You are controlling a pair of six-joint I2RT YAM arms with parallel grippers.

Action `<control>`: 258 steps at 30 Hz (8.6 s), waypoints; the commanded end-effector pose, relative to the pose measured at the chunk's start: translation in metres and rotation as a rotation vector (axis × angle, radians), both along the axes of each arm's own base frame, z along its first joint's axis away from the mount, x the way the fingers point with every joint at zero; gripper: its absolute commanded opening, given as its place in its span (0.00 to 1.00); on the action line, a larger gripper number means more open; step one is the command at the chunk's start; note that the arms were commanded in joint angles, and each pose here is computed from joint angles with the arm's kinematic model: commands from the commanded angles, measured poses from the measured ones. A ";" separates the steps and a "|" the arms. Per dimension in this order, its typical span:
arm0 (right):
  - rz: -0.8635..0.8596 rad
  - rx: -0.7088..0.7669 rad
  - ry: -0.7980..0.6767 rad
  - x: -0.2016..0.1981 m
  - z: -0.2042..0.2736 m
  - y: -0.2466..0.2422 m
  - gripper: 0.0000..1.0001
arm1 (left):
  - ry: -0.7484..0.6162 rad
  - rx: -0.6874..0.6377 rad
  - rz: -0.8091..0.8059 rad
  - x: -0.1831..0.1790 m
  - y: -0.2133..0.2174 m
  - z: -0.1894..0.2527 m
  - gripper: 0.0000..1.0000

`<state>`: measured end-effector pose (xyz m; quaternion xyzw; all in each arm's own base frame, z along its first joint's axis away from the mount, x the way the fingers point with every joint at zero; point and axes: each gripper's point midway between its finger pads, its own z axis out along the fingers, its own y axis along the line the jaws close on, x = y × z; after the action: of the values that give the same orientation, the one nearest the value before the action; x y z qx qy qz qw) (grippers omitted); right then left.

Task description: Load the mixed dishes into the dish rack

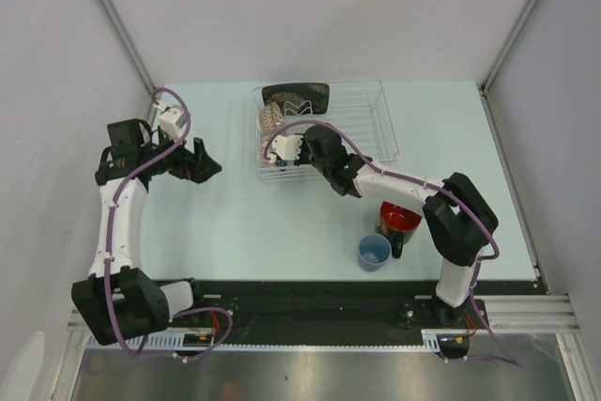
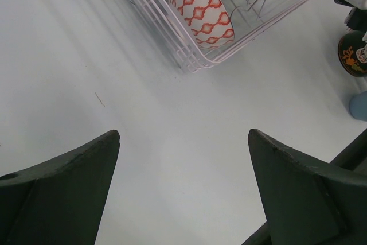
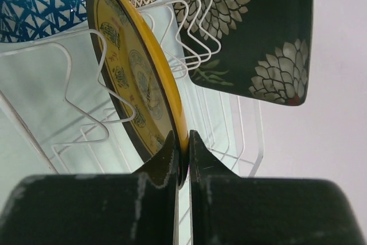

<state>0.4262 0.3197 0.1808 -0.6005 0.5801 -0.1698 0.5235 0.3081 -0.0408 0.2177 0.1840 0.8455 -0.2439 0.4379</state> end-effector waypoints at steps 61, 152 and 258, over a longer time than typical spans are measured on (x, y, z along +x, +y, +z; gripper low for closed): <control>-1.189 0.640 0.409 -0.017 -0.052 -0.240 0.60 | -0.097 -0.031 -0.083 0.004 -0.025 0.020 1.00; -0.672 1.180 0.561 -0.183 0.122 -0.170 0.00 | -0.227 -0.023 -0.095 -0.014 -0.038 0.105 1.00; 0.988 1.916 0.989 -0.210 0.319 0.027 0.47 | -0.073 -0.705 -0.454 -0.085 -0.183 0.227 0.00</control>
<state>0.2454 0.3757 0.4662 -0.0892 0.3897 0.7897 0.4653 0.2364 -0.2291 0.3855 0.1412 0.7057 -0.5980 0.3527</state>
